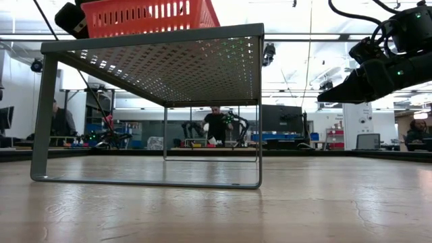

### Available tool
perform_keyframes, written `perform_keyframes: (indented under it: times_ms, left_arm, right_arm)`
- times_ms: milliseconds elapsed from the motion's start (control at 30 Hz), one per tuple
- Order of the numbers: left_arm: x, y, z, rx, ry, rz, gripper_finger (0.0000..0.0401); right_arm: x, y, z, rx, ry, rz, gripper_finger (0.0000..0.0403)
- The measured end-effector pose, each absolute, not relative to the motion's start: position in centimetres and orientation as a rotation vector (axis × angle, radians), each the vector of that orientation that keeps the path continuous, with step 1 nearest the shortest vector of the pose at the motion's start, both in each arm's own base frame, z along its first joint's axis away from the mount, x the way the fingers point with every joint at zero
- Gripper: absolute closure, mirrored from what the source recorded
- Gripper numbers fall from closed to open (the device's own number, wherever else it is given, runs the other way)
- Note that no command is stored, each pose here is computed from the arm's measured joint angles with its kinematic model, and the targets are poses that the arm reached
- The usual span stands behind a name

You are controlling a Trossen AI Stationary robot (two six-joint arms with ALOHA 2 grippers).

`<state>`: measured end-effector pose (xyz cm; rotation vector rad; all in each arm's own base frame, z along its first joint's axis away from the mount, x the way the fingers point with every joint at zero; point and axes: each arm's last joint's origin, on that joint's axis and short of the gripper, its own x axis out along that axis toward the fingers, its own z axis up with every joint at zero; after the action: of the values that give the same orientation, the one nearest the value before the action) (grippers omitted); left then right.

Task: Pick & Place Office Desk Supplies
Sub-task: Return to Home Position

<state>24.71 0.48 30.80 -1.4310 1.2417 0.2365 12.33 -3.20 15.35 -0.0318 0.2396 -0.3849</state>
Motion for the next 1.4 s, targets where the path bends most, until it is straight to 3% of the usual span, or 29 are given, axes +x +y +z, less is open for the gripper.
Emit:
perform_keyframes:
  times_ms: [400, 800, 933, 1133, 1400]
  left_arm:
    - [23.2, 0.7, 32.6, -1.317, 1.139, 0.348, 0.0292]
    - [22.4, 0.5, 34.9, -0.926, 0.805, 0.374, 0.0292]
    - [23.1, 0.7, 35.8, -0.663, 0.702, 0.271, 0.0292]
    - [24.0, 0.2, 36.9, -0.090, 0.580, -0.059, 0.0292]
    - [24.7, 0.2, 38.0, -0.026, 0.449, -0.037, 0.0292]
  right_arm:
    - [12.3, -3.2, 15.3, -0.032, 0.240, -0.385, 0.0225]
    - [12.3, -3.2, 15.3, -0.032, 0.240, -0.385, 0.0225]
    - [12.3, -3.2, 15.3, -0.032, 0.240, -0.385, 0.0225]
    - [12.3, -3.2, 15.3, -0.032, 0.240, -0.385, 0.0225]
    - [12.3, -3.2, 15.3, -0.032, 0.240, -0.385, 0.0225]
